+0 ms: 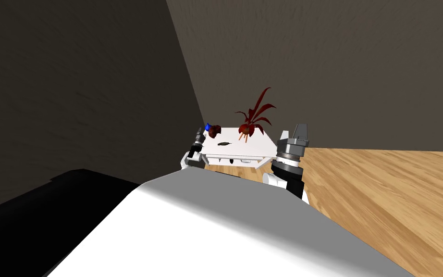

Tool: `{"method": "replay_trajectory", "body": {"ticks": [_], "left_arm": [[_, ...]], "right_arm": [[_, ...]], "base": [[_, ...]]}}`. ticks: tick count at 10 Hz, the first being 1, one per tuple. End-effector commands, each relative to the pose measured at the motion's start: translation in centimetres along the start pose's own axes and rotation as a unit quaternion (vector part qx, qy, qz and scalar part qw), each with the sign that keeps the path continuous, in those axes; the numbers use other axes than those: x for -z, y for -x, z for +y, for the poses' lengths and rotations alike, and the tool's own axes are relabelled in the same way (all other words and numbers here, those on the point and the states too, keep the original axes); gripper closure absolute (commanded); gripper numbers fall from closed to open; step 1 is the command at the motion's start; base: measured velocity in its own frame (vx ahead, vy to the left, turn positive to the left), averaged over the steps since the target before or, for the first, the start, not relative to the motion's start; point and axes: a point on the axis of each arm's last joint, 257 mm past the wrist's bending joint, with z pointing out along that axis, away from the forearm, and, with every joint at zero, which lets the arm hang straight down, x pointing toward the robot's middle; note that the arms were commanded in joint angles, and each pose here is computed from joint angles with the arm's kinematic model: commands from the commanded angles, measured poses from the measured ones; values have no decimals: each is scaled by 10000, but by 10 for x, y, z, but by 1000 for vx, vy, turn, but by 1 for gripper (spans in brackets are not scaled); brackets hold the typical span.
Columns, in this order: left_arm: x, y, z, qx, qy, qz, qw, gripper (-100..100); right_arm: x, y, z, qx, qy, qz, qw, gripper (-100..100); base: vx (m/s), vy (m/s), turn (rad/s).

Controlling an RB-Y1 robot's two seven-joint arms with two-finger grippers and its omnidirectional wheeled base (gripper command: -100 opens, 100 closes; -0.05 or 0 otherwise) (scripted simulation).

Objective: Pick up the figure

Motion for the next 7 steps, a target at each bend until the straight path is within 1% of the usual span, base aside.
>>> {"method": "replay_trajectory", "body": {"ticks": [1,2,3,4,5,7], "left_arm": [[-12,12,15,68,249,-95,9996,-100],[-10,14,23,67,332,-120,9994,-100],[-21,23,32,129,487,-196,9985,-100],[-18,27,43,128,594,-230,9979,-100],[-29,36,50,198,739,-313,9966,-100],[-25,40,62,197,863,-355,9954,-100]], "right_arm": [[0,0,0,0,0,0,10000,0],[0,0,0,0,0,0,10000,0],[0,0,0,0,0,0,10000,0],[0,0,0,0,0,0,10000,0],[0,0,0,0,0,0,10000,0],[0,0,0,0,0,0,10000,0]], "base": [[-10,3,-135],[-9,6,-82],[-10,2,-136],[-10,4,-79],[-13,1,-148],[-5,3,-39]]}}
